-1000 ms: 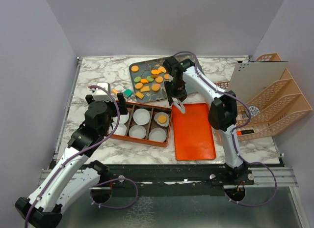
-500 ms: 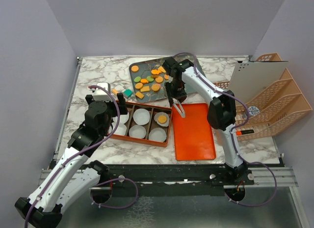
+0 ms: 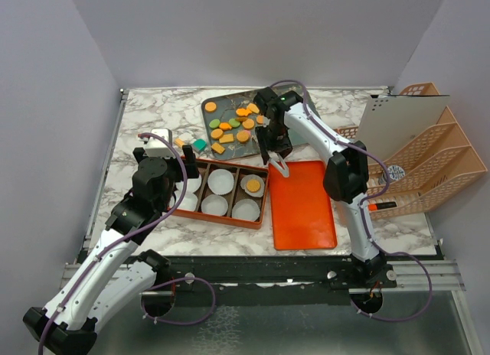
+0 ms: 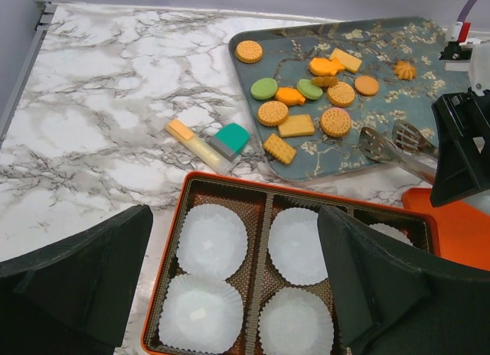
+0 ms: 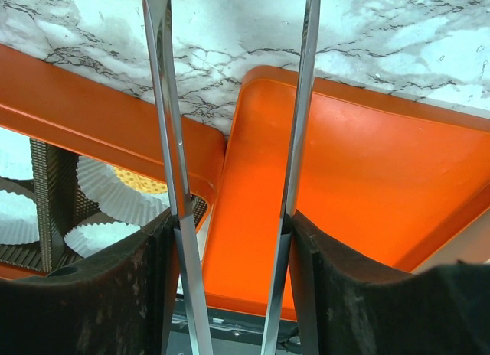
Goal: Pack the cookies
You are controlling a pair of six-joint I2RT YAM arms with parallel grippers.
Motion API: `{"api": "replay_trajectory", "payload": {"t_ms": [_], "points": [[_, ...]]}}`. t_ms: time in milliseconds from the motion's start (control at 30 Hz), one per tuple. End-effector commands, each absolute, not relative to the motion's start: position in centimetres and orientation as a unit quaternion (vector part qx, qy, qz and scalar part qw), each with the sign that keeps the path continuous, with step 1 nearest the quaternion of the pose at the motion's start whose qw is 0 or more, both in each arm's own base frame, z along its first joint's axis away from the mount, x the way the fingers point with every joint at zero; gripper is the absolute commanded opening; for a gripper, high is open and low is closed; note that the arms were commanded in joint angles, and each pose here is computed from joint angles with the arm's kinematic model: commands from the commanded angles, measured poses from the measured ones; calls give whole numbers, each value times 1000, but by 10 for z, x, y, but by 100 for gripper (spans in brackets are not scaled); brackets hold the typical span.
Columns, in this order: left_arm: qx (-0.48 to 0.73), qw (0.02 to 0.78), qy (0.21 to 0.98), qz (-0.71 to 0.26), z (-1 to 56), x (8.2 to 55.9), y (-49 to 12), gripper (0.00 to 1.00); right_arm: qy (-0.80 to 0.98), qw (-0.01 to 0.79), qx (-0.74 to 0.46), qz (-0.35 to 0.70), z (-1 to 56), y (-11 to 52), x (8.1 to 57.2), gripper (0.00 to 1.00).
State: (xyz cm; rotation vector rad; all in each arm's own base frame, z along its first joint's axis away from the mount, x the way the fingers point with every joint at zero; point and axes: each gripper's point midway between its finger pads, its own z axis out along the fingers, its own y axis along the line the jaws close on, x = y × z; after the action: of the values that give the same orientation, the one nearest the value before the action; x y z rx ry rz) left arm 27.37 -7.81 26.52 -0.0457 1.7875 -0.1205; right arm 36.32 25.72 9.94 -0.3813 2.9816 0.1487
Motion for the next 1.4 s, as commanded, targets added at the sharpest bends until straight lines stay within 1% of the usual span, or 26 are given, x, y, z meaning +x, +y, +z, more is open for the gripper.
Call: {"api": "replay_trajectory", "payload": {"t_ms": [0,433,733,900,1233,1367], "points": [[-19,628,776,-45,264,275,-77,98,988,70,-122,65,118,254,358,56],[-17,629,776,-44,265,275,-78,98,991,40,-105,78,119,254,344,56],[-15,628,776,-44,264,274,-79,98,992,30,-99,72,114,254,344,53],[-16,630,775,-45,265,274,-79,98,992,34,-99,73,115,255,346,47],[-20,630,775,-40,265,273,-76,98,986,85,-106,93,141,263,363,40],[-20,630,776,-40,265,274,-76,98,983,99,-110,106,148,266,364,35]]}}
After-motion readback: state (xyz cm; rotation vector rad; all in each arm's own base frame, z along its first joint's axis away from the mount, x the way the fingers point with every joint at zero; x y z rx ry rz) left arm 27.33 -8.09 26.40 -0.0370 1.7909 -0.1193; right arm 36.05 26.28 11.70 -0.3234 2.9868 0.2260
